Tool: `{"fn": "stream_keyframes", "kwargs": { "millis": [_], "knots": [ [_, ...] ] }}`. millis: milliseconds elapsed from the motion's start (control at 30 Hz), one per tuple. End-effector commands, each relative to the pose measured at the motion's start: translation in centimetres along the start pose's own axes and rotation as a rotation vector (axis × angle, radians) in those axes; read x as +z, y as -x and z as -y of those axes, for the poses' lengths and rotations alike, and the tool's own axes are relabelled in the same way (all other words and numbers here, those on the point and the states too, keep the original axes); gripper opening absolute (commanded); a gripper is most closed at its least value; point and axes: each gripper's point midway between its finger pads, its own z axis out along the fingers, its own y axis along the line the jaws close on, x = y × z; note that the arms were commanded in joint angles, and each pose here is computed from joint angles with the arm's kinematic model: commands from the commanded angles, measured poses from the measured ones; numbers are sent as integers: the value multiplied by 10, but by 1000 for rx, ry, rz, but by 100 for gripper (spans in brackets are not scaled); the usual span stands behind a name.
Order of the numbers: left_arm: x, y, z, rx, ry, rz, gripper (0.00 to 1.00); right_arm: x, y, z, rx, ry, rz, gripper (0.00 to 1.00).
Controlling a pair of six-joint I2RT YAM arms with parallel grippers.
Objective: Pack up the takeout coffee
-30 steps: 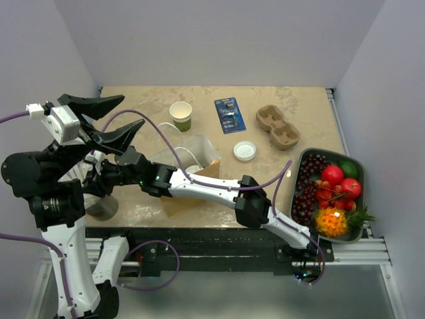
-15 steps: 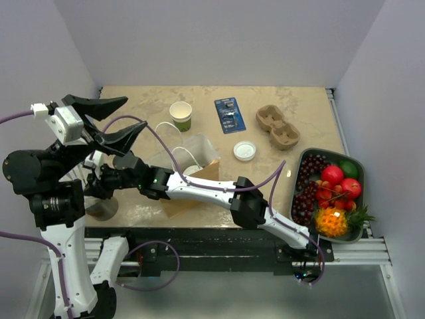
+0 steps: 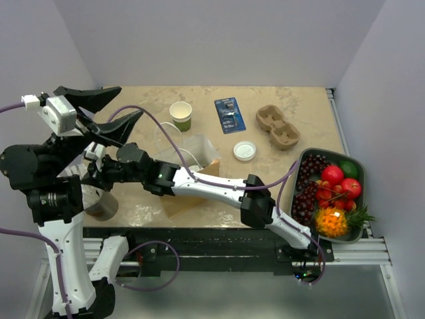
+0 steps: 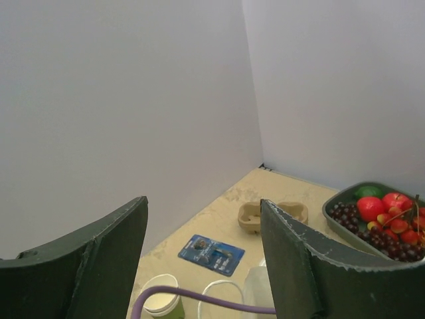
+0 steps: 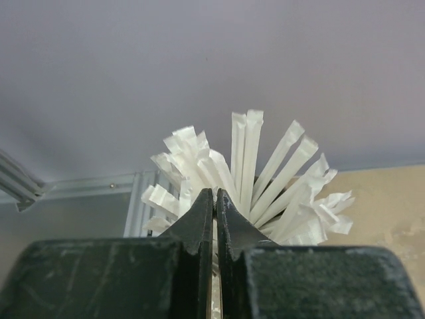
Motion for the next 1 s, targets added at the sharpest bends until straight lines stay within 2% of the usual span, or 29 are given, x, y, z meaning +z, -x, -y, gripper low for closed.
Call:
{"fn": "stream_keyframes", "kwargs": {
  "millis": [0,200,367,467,567,633,767,967],
  "knots": [
    [0,46,2,50,46,119,73,-38,114,-11,-93,-24,196,0],
    [1,78,0,87,85,190,74,-56,141,-3,-112,-53,228,0],
    [-9,123,-20,226,249,301,75,-78,171,1,-141,-84,257,0],
    [-18,154,-31,309,355,382,76,-102,195,7,-173,-114,272,0],
    [-25,168,-50,355,466,408,79,-138,223,22,-176,-174,277,0],
    [-25,167,-61,374,504,401,80,-171,250,21,-221,-196,298,0],
    [-22,150,-77,398,536,354,80,-226,268,40,-299,-283,276,0],
    [-16,109,-100,382,553,271,80,-289,272,57,-367,-392,231,0]
  ]
}}
